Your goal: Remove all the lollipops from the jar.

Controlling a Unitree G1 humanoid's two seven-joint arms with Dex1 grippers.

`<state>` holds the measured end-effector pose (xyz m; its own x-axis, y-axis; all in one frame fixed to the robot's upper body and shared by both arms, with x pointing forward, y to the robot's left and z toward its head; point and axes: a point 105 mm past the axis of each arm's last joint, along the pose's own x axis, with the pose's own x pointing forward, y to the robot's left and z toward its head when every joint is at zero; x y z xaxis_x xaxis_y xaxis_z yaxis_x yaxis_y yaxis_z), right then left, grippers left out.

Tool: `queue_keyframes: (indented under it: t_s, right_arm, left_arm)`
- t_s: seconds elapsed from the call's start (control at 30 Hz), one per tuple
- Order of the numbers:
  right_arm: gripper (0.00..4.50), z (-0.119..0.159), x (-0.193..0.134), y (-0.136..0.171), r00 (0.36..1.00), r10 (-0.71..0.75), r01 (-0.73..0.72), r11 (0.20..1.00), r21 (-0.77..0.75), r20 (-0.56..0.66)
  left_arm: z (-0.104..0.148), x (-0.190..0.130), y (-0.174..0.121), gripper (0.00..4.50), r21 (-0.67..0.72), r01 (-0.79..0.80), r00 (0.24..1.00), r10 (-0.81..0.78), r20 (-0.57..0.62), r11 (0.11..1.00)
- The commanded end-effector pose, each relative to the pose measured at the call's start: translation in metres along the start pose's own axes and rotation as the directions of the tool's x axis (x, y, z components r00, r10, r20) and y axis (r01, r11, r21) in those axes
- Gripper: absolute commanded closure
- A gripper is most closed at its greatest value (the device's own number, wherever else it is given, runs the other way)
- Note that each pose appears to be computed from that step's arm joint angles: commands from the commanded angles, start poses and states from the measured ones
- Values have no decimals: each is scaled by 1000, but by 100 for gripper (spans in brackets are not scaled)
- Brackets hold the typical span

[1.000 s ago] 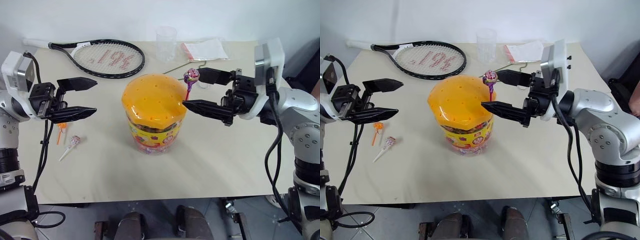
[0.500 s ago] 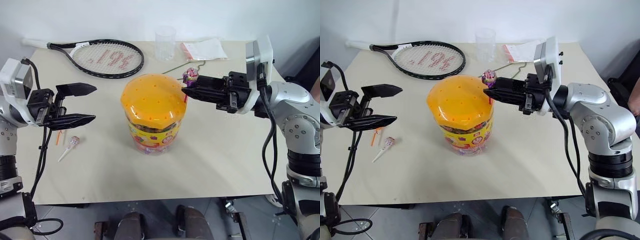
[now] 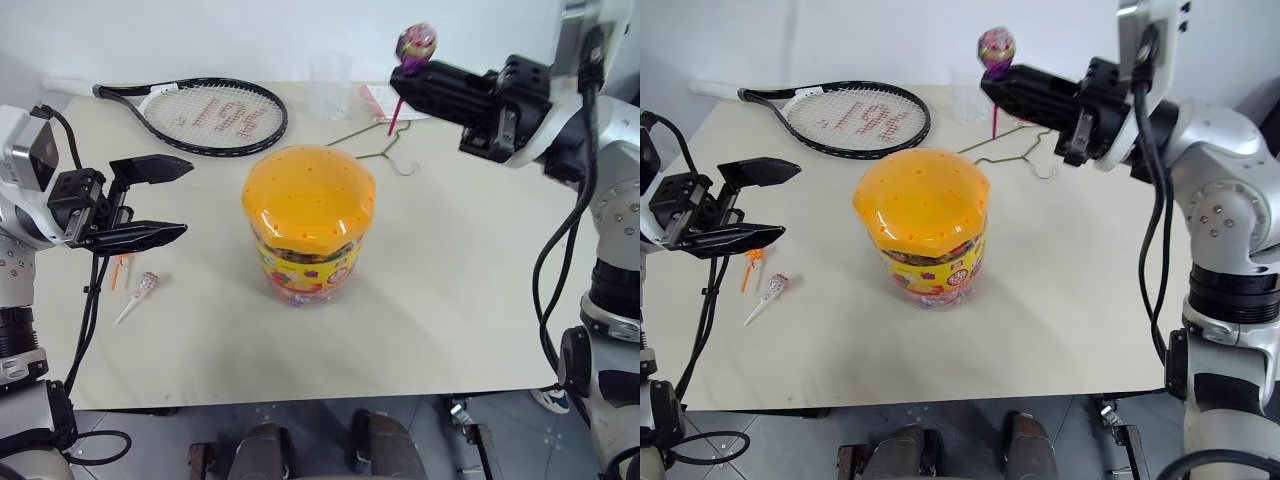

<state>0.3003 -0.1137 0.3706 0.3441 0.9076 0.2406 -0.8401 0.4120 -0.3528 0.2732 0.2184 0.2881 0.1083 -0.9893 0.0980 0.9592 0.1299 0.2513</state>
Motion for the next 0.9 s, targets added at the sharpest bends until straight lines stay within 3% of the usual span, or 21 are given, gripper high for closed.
queue_keyframes:
  t_s: [0.03,0.13,0.23,0.37,0.43,0.53,0.67,0.9]
  right_arm:
    - [448,0,-40,-30,961,-216,212,976,-41,-171]
    - [448,-38,-82,-36,860,-295,301,952,-54,-416]
    - [448,-64,-113,-37,770,-338,383,923,-31,-541]
    - [448,-124,-170,-36,528,-344,540,842,-5,-776]
    - [448,-141,-185,-37,466,-350,590,808,-10,-812]
    - [448,-160,-194,-38,427,-360,636,771,-7,-830]
    - [448,-180,-195,-37,424,-347,652,758,16,-836]
    - [237,-187,-193,-34,448,-338,638,769,31,-827]
  left_arm:
    - [6,-11,-1,0,42,-4,997,7,-74,999]
    - [-2,-21,0,0,34,-33,989,37,-142,999]
    - [-6,-25,1,0,31,-43,985,47,-168,999]
    - [-7,-24,4,0,35,-34,985,39,-166,999]
    - [-9,-23,5,0,38,-35,985,41,-168,999]
    - [-12,-22,7,0,43,-42,983,49,-179,998]
    - [-14,-22,6,0,39,-44,982,50,-183,998]
    - [-19,-26,11,0,62,-98,968,109,-225,993]
